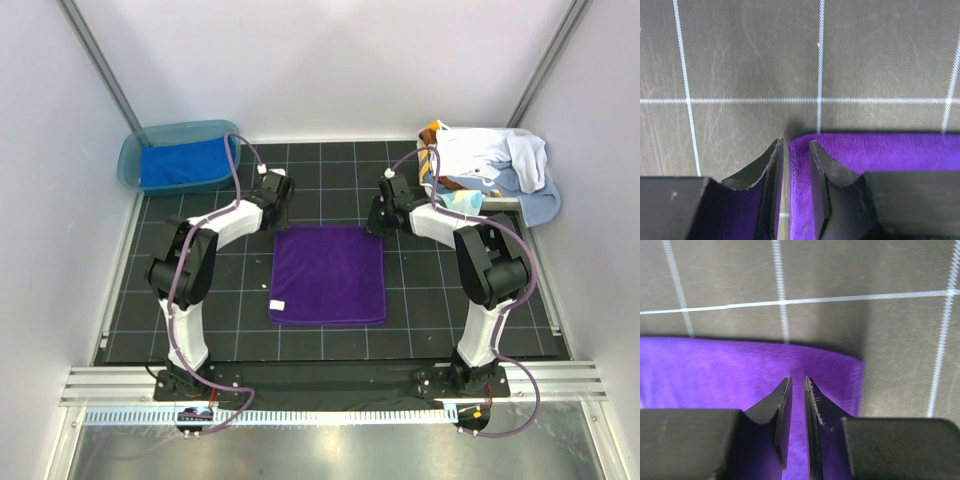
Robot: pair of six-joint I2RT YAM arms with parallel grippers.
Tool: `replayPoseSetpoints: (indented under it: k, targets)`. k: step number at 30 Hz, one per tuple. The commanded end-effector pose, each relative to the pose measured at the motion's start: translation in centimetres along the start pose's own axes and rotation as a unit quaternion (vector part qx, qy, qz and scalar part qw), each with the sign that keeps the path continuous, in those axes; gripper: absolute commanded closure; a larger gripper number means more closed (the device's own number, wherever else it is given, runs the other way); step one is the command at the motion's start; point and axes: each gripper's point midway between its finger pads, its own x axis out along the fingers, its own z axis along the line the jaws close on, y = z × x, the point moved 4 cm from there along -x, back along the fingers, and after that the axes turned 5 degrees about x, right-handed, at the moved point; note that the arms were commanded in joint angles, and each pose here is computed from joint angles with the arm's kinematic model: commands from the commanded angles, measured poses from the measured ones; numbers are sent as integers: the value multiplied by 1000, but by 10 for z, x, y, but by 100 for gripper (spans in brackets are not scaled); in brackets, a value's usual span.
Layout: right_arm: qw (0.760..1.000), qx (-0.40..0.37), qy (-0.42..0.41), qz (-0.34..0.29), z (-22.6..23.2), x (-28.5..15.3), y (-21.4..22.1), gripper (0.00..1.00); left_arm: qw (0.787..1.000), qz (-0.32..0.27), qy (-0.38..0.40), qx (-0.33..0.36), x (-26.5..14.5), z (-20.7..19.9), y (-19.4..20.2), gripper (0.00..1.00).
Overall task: Fold and stack the towels
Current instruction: Fold the towel
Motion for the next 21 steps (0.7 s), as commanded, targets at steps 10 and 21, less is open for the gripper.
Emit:
replayPoseSetpoints:
  k: [10, 21]
  targets:
    - [1000, -5, -1, -16, -7, 6, -24, 78, 998, -4, -61, 21, 24, 13, -15, 72]
    - [1000, 4, 7, -20, -22, -3, -38, 78, 998, 3, -60, 21, 27, 13, -11, 72]
